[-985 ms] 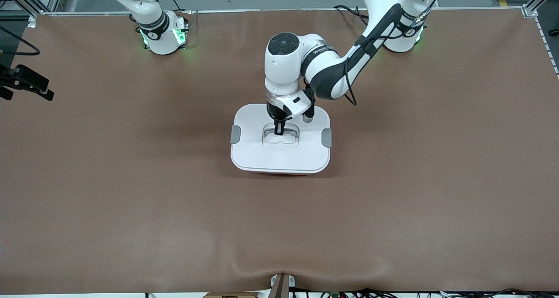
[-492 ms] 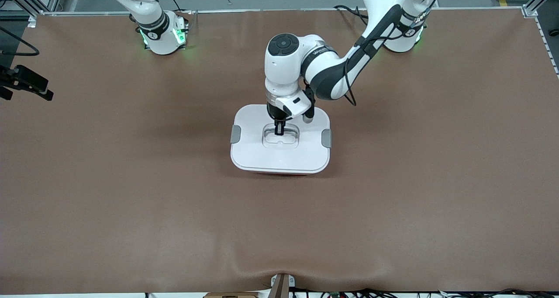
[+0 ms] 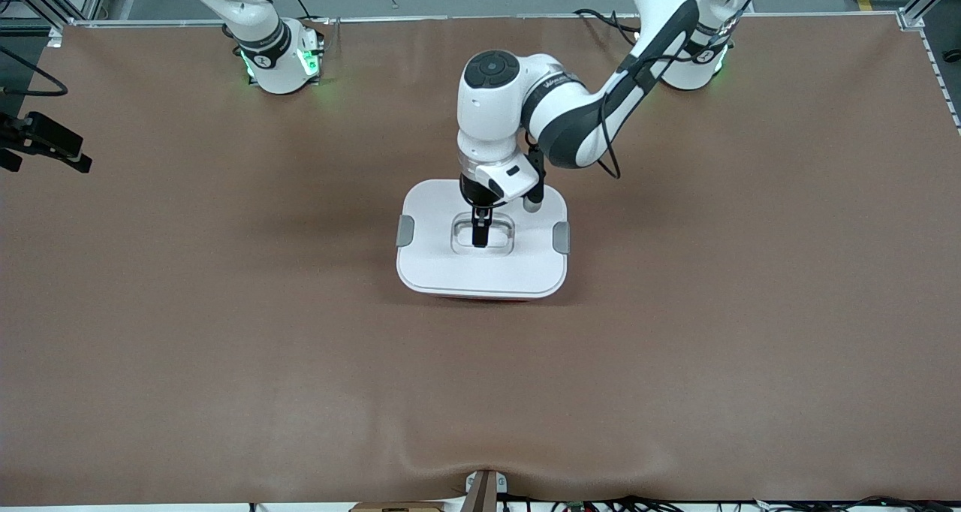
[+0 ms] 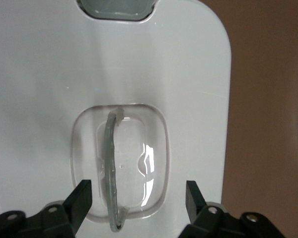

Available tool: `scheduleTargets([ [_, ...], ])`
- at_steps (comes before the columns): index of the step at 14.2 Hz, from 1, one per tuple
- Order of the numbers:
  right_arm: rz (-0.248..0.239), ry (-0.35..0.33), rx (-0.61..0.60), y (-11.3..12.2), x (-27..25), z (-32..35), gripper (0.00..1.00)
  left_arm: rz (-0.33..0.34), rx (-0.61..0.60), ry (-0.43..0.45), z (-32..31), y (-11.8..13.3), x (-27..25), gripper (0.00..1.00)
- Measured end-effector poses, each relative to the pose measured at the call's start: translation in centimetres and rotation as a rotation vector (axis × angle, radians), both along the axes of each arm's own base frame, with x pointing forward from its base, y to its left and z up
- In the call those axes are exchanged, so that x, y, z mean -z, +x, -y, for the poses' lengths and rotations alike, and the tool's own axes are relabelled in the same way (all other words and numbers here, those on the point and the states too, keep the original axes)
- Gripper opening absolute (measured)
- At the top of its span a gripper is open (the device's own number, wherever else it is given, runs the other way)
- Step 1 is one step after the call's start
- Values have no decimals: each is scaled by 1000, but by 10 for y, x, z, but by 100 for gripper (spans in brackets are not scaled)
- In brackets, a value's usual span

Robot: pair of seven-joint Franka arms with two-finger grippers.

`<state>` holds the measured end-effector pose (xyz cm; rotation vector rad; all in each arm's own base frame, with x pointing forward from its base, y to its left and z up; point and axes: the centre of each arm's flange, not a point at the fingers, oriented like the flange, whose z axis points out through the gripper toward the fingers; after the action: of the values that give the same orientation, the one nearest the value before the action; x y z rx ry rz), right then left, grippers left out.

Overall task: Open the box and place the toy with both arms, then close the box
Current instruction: 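Release the lid handle and raise the left gripper away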

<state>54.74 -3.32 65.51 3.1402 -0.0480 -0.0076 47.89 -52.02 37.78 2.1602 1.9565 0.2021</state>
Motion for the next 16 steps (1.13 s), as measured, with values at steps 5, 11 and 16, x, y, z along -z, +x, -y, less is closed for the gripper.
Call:
scheduleTargets([
  [5, -5, 0, 1, -1, 1, 0, 100, -21, 170, 65, -55, 35, -79, 100],
  [11, 3, 0, 0, 0, -3, -1, 100, -41, 429, 120, -171, 95, -157, 100],
  [16, 6, 0, 0, 0, -4, -1, 100, -111, 641, 192, -264, 114, -184, 100],
])
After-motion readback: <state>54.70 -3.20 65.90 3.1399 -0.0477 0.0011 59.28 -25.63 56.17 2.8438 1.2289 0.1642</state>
